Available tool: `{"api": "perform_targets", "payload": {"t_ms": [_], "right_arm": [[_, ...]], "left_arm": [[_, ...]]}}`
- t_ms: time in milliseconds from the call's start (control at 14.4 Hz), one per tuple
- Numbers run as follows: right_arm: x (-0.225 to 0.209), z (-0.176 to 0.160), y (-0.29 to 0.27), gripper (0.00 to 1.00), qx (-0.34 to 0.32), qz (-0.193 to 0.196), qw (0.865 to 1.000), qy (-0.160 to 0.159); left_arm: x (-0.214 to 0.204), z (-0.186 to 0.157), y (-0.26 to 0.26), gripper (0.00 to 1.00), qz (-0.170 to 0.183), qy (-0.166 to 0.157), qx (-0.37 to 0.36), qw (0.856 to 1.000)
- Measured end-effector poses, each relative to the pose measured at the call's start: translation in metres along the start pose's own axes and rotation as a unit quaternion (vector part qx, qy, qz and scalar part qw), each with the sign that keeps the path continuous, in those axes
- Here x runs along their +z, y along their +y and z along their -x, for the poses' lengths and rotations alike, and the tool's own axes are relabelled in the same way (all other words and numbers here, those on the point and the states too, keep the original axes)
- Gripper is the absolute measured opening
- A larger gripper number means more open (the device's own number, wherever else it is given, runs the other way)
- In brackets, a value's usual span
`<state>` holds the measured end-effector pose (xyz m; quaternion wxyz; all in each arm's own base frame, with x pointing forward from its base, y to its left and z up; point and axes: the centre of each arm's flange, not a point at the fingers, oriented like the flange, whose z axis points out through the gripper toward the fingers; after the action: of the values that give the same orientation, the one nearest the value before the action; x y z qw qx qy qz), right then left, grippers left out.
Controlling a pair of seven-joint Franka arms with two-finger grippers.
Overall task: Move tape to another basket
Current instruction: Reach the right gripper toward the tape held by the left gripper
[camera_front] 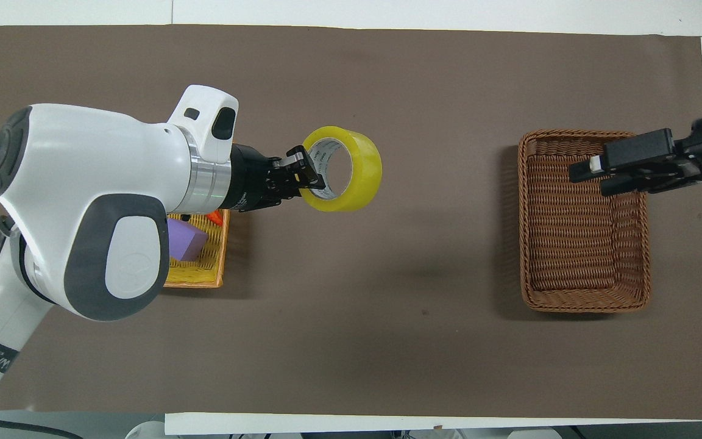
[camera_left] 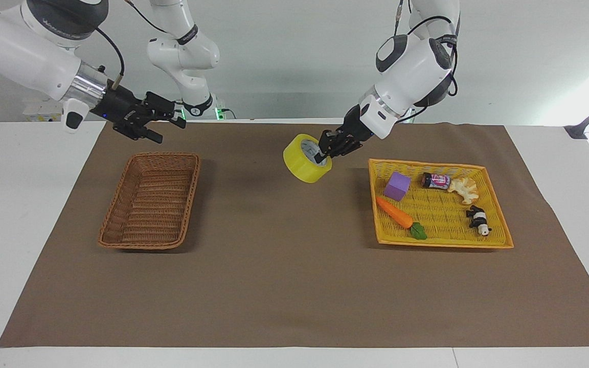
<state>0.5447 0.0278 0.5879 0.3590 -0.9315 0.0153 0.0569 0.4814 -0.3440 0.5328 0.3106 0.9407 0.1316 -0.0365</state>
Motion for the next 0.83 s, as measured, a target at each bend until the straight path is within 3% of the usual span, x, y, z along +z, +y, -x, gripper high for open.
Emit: {"api": "perform_targets", "payload": {"t_ms": [348, 626, 834], "right_arm": [[0.071, -0.009, -0.065, 1.00, 0.006, -0.048, 0.999, 0.021], [0.115, -0.014, -0.086, 1.00, 0.000, -0.056, 0.998, 0.033], [0.151, -0.016, -0.098, 1.00, -0.004, -0.050, 0.998, 0.026]], "left_arm": [[0.001, 0.001, 0.001, 0.21, 0.000, -0.001, 0.000, 1.000], [0.003, 0.005, 0.003, 0.21, -0.001, -0.004, 0.003, 1.000], [0.003, 0.005, 0.003, 0.21, -0.001, -0.004, 0.002, 1.000]]}}
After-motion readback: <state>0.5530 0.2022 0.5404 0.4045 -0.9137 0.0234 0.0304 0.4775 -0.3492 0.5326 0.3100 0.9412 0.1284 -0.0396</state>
